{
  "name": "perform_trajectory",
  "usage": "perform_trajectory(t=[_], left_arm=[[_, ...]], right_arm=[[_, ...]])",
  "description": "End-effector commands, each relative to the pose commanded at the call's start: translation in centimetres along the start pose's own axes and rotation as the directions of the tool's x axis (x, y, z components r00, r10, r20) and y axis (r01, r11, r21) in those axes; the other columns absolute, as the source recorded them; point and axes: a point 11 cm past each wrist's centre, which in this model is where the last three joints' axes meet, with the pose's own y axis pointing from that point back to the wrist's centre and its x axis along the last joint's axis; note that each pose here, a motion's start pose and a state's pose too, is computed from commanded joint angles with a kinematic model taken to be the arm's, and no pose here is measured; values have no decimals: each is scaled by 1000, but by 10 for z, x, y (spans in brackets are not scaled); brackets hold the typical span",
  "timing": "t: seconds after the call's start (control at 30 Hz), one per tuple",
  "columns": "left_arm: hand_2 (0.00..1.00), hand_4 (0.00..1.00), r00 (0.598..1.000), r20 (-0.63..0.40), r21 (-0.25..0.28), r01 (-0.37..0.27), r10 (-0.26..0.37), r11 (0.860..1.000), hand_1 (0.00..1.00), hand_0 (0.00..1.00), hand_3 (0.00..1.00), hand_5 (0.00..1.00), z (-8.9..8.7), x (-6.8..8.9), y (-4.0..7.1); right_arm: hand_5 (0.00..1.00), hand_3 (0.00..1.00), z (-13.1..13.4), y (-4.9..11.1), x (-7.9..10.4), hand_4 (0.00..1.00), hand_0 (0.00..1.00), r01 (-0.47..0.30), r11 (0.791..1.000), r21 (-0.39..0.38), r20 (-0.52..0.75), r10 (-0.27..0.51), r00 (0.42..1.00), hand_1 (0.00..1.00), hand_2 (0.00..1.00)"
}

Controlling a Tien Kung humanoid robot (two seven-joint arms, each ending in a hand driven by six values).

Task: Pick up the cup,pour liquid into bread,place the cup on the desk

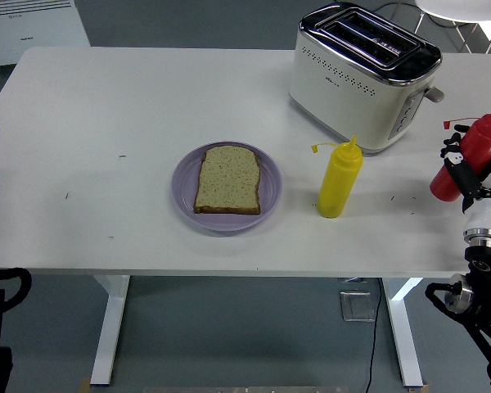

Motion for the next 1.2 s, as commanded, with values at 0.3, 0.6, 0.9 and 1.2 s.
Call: perform_trajectory(t=[0.3,0.6,0.9,1.2], left_arm=[[743,450,1000,2,6,0,0,1000,748,798,730,998,-2,0,1],[744,449,1000,3,10,-1,1,1000,749,799,732,998,-3,1,2],[744,449,1000,1,3,-3,3,1000,749,799,731,998,-1,1,1],[744,450,1000,-1,0,-2,2,1000,749,799,731,998,0,1,0]], right_arm=[[259,490,10,5,-13,297,415,30,999,-32,7,-30,1000,361,397],[262,490,15,6,-22,301,415,55,998,-42,-5,-55,998,361,400],[249,492,20,4,-17,312,422,61,997,-42,-48,-63,997,375,407],[159,540,27,8,-12,534,598,66,997,-42,-111,-70,991,499,513]])
